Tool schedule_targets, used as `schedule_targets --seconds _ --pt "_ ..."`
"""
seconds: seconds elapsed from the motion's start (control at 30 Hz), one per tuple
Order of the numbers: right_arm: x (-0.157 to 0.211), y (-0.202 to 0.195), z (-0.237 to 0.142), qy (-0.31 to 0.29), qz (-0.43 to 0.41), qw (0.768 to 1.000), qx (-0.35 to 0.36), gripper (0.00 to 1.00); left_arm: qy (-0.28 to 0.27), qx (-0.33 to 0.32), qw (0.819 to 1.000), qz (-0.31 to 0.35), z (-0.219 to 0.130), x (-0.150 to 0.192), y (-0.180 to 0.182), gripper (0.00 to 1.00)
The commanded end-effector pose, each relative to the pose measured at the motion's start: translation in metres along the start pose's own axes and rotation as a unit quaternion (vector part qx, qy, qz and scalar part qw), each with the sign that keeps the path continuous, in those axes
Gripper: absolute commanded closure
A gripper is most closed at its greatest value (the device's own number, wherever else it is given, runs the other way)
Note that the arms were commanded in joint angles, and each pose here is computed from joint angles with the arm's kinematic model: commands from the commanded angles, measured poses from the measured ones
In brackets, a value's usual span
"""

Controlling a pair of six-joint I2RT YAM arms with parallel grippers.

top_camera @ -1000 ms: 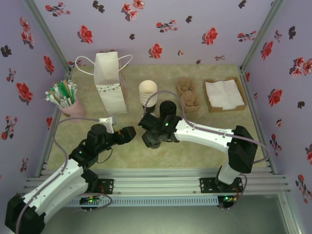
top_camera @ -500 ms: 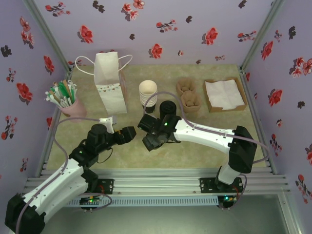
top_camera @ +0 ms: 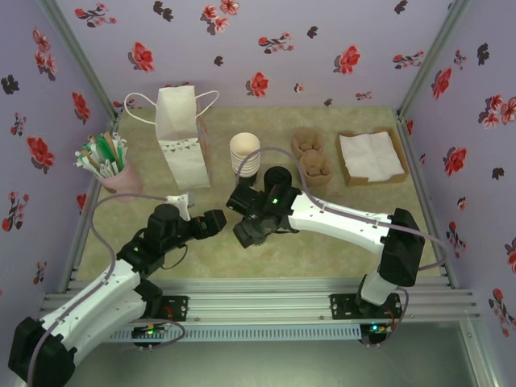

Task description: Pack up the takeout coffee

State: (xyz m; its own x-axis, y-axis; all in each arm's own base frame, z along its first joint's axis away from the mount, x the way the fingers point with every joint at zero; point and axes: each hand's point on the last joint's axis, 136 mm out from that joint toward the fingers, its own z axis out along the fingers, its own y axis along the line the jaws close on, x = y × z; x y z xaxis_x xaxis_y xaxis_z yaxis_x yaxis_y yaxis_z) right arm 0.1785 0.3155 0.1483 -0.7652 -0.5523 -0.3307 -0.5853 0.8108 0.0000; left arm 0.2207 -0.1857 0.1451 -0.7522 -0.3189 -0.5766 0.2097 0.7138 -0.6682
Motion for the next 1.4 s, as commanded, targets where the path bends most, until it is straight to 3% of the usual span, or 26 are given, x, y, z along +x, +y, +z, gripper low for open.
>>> schedule_targets --seconds 0.0,0.23,0.37,0.53,0.8,0.97,1.37 --pt "-0.007 0.001 -0.013 -0.010 0.002 1.000 -0.007 0.09 -0.005 0.011 1.000 0.012 -0.003 -0.013 -0.014 0.02" --pt "-0.003 -0.010 -0.027 -0.045 0.065 0.997 -0.027 0.20 0.020 0.005 0.999 0.027 -0.003 -0.013 -0.026 0.16" --pt "0.002 -0.016 -0.028 -0.074 0.120 0.988 -0.057 0.33 0.041 0.004 0.998 0.036 0.001 -0.010 -0.036 0.30" --pt "0.013 -0.027 -0.024 -0.100 0.190 0.973 -0.087 0.56 0.061 0.009 0.997 0.051 0.010 -0.009 -0.050 0.39" --pt "0.031 -0.051 -0.005 -0.089 0.249 0.960 -0.090 0.80 0.091 0.001 0.994 0.060 0.029 0.002 -0.049 0.64" --pt "0.029 -0.056 0.010 -0.068 0.260 0.959 -0.088 0.81 0.104 -0.012 0.993 0.057 0.036 0.011 -0.039 0.75" --pt "0.008 -0.057 0.024 -0.051 0.242 0.965 -0.089 0.81 0.113 -0.032 0.992 0.056 0.038 0.021 -0.023 0.75"
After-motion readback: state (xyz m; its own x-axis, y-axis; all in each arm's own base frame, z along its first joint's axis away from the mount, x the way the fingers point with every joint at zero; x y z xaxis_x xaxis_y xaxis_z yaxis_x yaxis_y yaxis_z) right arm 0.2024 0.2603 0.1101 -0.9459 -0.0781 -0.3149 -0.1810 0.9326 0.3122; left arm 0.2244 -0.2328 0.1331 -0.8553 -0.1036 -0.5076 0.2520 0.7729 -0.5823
